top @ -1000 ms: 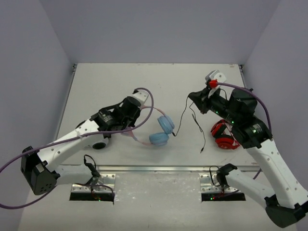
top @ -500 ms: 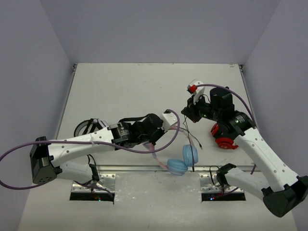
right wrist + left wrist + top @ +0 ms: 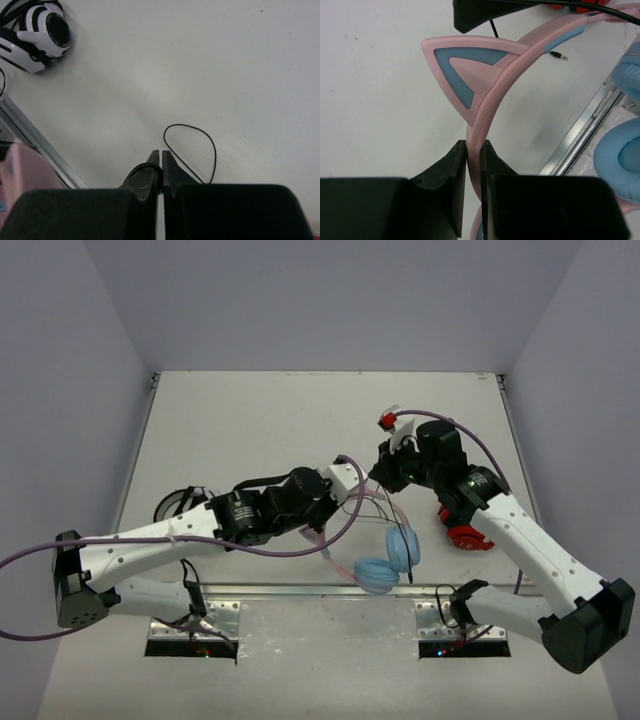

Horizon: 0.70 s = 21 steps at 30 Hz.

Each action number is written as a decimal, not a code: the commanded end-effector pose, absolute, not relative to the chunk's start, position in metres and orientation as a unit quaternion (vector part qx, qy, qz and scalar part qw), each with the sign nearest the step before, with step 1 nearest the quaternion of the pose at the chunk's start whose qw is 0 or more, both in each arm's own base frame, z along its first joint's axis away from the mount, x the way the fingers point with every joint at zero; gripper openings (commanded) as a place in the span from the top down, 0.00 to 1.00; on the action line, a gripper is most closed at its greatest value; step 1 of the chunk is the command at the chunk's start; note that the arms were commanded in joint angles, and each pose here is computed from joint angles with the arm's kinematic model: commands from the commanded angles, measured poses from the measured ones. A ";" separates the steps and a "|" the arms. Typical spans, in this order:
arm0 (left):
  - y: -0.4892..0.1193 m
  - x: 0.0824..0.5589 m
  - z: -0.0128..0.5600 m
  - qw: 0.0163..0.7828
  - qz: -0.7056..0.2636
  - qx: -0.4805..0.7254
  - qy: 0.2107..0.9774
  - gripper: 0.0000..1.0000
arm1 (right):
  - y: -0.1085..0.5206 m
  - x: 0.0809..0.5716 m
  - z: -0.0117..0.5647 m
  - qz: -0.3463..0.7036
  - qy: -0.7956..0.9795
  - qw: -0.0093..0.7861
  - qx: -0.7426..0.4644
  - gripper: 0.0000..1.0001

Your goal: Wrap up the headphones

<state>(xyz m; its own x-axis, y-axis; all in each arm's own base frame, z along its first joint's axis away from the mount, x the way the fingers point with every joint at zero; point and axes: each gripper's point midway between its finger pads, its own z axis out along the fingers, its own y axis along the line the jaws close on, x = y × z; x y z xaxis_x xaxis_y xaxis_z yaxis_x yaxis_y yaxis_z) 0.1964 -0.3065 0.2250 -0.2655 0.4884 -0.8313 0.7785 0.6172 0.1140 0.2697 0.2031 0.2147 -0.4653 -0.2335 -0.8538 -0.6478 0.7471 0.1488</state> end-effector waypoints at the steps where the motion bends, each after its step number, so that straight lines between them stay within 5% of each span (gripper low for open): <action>1: -0.328 0.175 0.307 0.519 -0.284 0.390 0.706 1.00 | 0.202 0.296 0.229 0.212 0.817 0.481 -0.235 0.99; 12: -0.291 0.160 0.410 0.620 -0.379 0.287 0.624 1.00 | 0.252 0.259 0.246 0.377 0.730 0.479 -0.308 0.98; 21: -0.265 0.157 0.453 0.659 -0.425 0.206 0.585 1.00 | 0.284 0.227 0.306 0.538 0.596 0.508 -0.313 0.77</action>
<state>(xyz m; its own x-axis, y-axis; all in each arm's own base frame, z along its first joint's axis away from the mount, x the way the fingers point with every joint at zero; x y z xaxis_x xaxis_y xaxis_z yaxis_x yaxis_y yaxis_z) 0.1700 -0.2680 0.3800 -0.0936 -0.0200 -0.9954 0.7710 0.6311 -0.0852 0.2373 0.2699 0.2520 -0.3760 0.0117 -0.9265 -0.8528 0.3868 0.3510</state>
